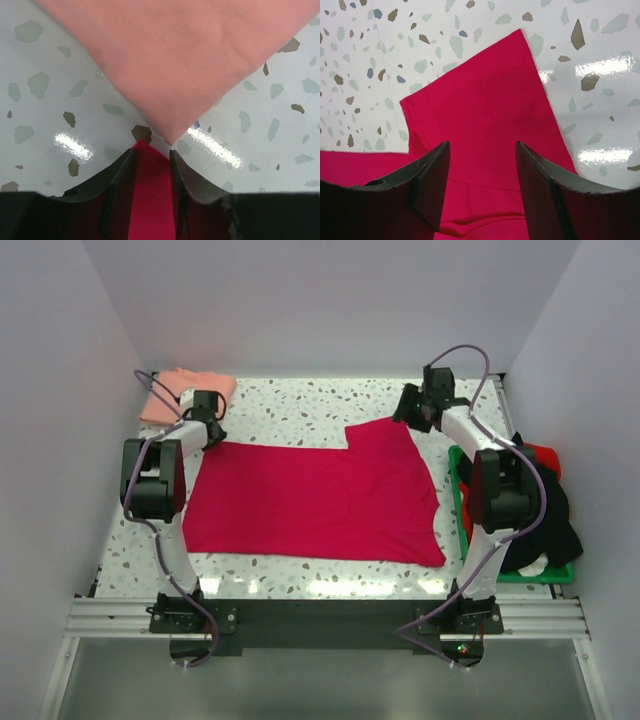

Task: Fold and stack the t-shirts
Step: Fold the tshirt

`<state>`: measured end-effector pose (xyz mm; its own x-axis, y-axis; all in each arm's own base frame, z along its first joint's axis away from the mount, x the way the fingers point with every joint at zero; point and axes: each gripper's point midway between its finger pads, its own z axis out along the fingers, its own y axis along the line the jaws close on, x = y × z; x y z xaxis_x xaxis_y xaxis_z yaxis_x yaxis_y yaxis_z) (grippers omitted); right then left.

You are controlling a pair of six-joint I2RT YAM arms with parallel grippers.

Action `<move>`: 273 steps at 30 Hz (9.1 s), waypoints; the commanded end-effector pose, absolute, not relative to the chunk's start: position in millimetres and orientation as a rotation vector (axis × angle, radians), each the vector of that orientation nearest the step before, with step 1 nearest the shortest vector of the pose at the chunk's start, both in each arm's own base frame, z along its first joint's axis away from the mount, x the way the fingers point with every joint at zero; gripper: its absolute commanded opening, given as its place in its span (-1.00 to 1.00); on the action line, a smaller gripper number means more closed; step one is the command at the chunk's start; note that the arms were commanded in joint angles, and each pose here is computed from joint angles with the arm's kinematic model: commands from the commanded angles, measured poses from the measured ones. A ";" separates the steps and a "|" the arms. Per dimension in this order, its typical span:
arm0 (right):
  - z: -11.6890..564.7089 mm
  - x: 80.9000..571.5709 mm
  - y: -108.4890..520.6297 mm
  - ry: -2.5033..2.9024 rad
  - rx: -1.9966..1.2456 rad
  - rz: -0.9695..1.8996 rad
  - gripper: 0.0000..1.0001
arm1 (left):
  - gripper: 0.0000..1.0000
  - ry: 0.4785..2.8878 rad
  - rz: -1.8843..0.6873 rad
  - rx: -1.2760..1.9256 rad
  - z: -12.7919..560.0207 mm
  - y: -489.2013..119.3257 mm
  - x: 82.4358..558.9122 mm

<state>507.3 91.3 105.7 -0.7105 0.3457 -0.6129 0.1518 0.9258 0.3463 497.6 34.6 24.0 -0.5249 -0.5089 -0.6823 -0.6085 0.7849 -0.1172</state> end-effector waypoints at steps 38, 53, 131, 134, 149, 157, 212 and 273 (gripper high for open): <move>34.6 572.7 66.2 2.493 0.307 -0.007 0.14 | -1.00 2.277 0.311 -0.822 26.7 43.5 496.3; 18.2 571.8 83.0 2.535 0.233 -0.153 -0.57 | -1.00 2.261 0.268 -0.823 31.4 39.8 503.7; 107.5 289.0 60.2 2.377 0.443 0.260 -1.00 | -1.00 2.128 0.114 -1.077 75.3 55.3 370.6; 107.0 284.1 60.3 2.374 0.444 0.268 -1.00 | -1.00 2.137 0.121 -1.090 70.2 55.1 362.9; 94.6 258.1 62.4 2.412 0.470 0.301 -1.00 | -1.00 2.103 0.140 -1.152 65.1 57.3 335.8; 89.0 247.2 62.2 2.427 0.489 0.312 -0.97 | -0.93 2.096 0.145 -1.188 58.7 57.8 320.2; 52.2 357.9 169.8 2.480 0.073 0.280 -0.46 | -0.10 2.123 -0.251 -0.922 45.5 -34.7 351.6; 114.7 234.1 182.7 2.313 0.108 0.263 -0.16 | -0.11 2.129 -0.298 -0.898 52.7 -42.0 344.4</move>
<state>224.0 211.4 110.7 -0.7185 0.1498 -0.6792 -0.1220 0.9343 0.3351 336.5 -36.1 35.7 -0.4664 -0.6833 -0.5618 -0.5395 0.7230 -0.4316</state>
